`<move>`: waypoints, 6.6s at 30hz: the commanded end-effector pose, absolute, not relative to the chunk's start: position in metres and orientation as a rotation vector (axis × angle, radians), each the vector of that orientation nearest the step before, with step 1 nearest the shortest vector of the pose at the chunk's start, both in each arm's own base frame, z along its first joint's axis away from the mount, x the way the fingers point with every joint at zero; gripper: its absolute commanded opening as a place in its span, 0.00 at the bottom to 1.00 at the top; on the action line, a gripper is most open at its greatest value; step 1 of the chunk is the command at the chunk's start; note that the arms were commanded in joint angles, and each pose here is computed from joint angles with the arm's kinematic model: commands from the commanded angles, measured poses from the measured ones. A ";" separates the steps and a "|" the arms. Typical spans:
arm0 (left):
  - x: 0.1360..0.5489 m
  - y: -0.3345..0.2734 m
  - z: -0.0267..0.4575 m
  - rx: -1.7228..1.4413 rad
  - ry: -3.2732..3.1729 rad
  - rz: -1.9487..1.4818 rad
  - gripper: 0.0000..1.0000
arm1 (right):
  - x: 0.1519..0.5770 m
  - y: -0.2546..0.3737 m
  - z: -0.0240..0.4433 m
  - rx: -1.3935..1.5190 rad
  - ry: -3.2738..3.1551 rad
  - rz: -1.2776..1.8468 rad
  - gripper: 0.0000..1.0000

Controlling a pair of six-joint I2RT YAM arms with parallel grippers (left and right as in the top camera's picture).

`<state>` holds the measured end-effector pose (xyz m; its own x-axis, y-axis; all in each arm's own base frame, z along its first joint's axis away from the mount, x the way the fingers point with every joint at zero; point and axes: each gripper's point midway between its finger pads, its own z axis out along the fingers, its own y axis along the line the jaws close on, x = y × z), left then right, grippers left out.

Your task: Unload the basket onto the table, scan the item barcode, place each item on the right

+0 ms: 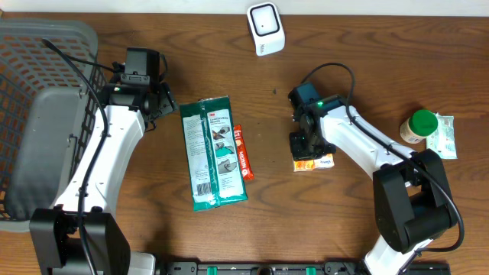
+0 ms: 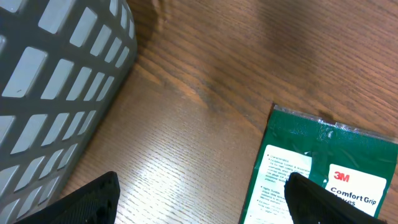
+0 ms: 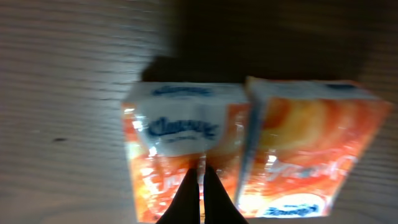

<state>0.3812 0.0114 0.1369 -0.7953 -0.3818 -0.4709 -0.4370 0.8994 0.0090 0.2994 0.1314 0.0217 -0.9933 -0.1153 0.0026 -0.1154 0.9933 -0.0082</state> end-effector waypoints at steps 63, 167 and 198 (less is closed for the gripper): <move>0.382 0.014 0.139 -0.584 2.589 0.185 0.85 | 0.306 0.072 0.048 0.060 -3.308 0.529 0.36; 0.382 0.014 0.139 -0.584 2.589 0.185 0.85 | 0.296 0.071 -0.002 0.176 -3.400 0.593 0.24; 0.382 0.014 0.139 -0.584 2.589 0.185 0.85 | 0.314 0.161 0.169 0.314 -3.468 -0.385 0.01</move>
<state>0.3811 0.0114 0.1369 -0.7955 -0.3817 -0.4706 -0.4370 0.8994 0.0092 0.3148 0.1320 0.1346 -0.9246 -0.1542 -0.3482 -0.1559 0.9875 -0.0234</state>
